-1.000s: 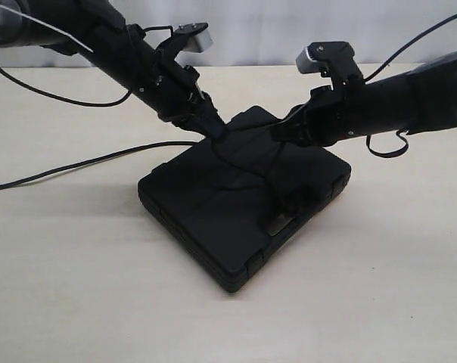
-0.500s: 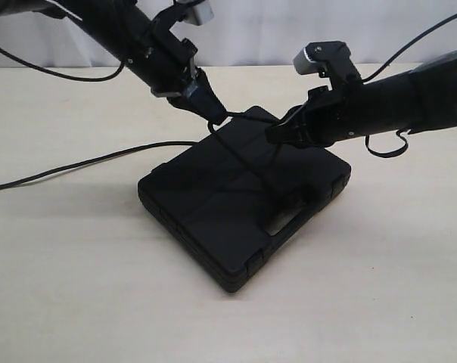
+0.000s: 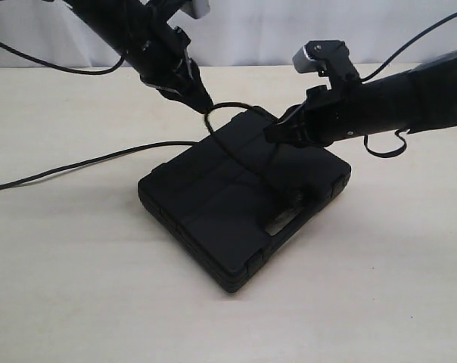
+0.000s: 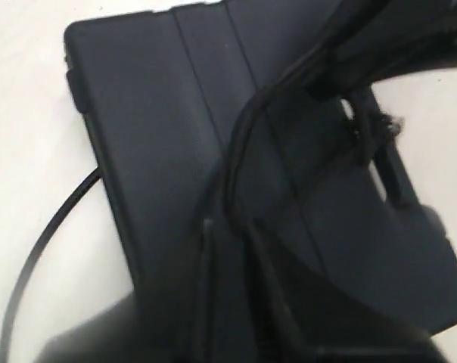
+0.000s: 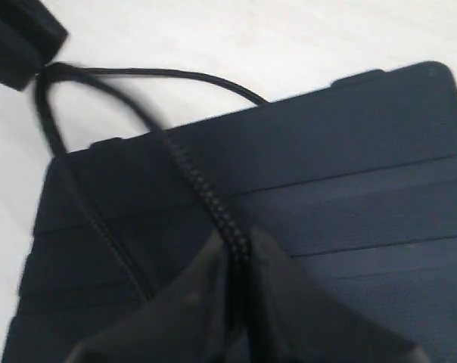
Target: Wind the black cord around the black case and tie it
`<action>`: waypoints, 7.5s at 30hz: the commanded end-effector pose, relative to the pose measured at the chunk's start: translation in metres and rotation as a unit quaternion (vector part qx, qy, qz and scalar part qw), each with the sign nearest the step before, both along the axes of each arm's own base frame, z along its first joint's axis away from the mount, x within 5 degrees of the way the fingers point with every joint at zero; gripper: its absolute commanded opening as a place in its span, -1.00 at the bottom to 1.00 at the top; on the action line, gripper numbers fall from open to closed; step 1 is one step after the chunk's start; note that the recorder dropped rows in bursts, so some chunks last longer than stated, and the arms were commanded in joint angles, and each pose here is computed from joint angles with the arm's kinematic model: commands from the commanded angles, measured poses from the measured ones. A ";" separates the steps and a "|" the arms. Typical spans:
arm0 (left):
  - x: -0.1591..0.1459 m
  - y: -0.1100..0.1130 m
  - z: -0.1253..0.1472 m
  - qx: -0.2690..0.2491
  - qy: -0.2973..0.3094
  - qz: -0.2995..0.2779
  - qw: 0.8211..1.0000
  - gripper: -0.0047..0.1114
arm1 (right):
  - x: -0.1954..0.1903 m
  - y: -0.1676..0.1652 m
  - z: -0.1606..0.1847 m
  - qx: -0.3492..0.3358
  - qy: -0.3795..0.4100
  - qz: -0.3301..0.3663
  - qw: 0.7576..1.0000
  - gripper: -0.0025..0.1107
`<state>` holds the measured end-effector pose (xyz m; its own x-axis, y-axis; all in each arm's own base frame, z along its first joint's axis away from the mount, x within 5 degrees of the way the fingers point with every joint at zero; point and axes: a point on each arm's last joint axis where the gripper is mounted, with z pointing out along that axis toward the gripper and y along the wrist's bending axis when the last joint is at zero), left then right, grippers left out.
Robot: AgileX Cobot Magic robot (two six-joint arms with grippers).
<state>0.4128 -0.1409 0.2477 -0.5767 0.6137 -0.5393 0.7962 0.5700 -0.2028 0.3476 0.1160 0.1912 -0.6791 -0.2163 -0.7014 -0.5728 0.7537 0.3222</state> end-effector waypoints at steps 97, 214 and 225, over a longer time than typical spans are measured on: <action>0.022 0.134 -0.075 -0.066 0.027 0.208 0.976 -0.92 | -0.001 -0.001 0.004 0.038 0.010 -0.003 0.999 -0.88; -0.031 0.020 0.022 0.000 -0.259 -0.273 0.926 0.01 | -0.018 0.013 0.100 0.113 0.036 -0.019 0.993 -0.88; -0.020 0.018 0.021 -0.011 -0.289 -0.229 0.929 0.01 | -0.004 0.019 0.150 0.168 -0.021 -0.016 0.985 -0.88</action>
